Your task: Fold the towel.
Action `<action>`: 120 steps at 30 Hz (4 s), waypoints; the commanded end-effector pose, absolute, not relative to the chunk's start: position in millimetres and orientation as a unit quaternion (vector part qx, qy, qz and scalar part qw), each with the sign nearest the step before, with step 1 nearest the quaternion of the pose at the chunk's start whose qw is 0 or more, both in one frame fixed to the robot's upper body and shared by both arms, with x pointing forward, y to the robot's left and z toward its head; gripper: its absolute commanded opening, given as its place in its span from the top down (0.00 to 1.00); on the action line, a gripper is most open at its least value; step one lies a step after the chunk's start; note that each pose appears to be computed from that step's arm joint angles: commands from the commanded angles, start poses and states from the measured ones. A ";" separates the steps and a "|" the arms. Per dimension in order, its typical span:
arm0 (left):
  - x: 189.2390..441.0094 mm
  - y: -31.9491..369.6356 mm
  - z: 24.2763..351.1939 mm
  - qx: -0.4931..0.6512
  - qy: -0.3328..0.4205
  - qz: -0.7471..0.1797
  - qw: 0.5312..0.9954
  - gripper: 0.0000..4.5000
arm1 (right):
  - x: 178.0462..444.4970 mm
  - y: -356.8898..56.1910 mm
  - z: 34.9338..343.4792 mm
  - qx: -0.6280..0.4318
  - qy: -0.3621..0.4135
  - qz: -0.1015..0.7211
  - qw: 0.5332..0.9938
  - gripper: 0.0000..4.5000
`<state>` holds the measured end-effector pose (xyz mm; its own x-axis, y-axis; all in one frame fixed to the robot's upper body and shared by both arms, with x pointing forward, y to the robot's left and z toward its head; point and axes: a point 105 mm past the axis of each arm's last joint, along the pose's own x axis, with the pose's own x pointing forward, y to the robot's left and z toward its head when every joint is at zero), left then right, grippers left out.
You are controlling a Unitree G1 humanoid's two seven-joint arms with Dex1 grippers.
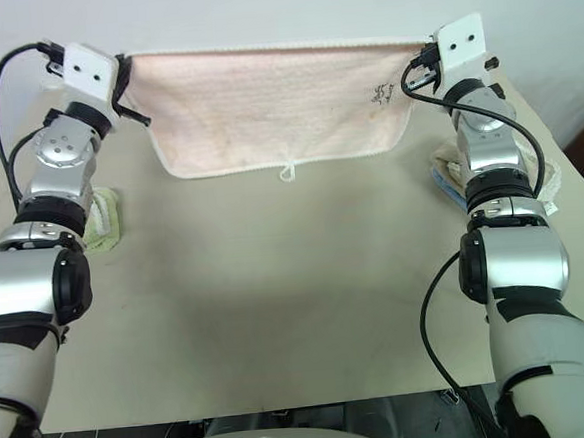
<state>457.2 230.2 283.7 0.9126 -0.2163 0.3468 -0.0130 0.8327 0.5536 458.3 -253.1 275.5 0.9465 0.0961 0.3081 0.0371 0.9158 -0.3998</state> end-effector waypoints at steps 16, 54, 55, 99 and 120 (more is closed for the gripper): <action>402.9 253.7 188.6 0.219 -0.116 -0.285 0.926 1.00 | 389.5 -234.9 216.1 -0.125 -0.048 0.334 0.933 1.00; 235.4 302.6 123.0 0.088 0.130 -0.518 0.841 1.00 | 237.8 -270.0 163.5 -0.107 0.216 0.593 0.768 1.00; 232.0 303.4 120.9 0.087 0.136 -0.519 0.839 1.00 | 235.4 -270.5 162.5 -0.108 0.221 0.595 0.765 1.00; 318.1 285.4 113.5 0.127 0.084 -0.451 0.880 1.00 | 322.1 -253.0 146.2 -0.155 0.157 0.494 0.841 1.00; 319.5 297.2 129.4 0.135 0.033 -0.409 0.902 0.00 | 318.2 -277.8 168.0 -0.078 0.132 0.433 0.888 0.00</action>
<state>321.3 290.7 116.7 0.6426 -0.7394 -0.2008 0.7662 0.6185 0.1745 320.1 -275.5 152.2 0.5650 0.7470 -0.3504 -0.7983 0.6022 -0.0035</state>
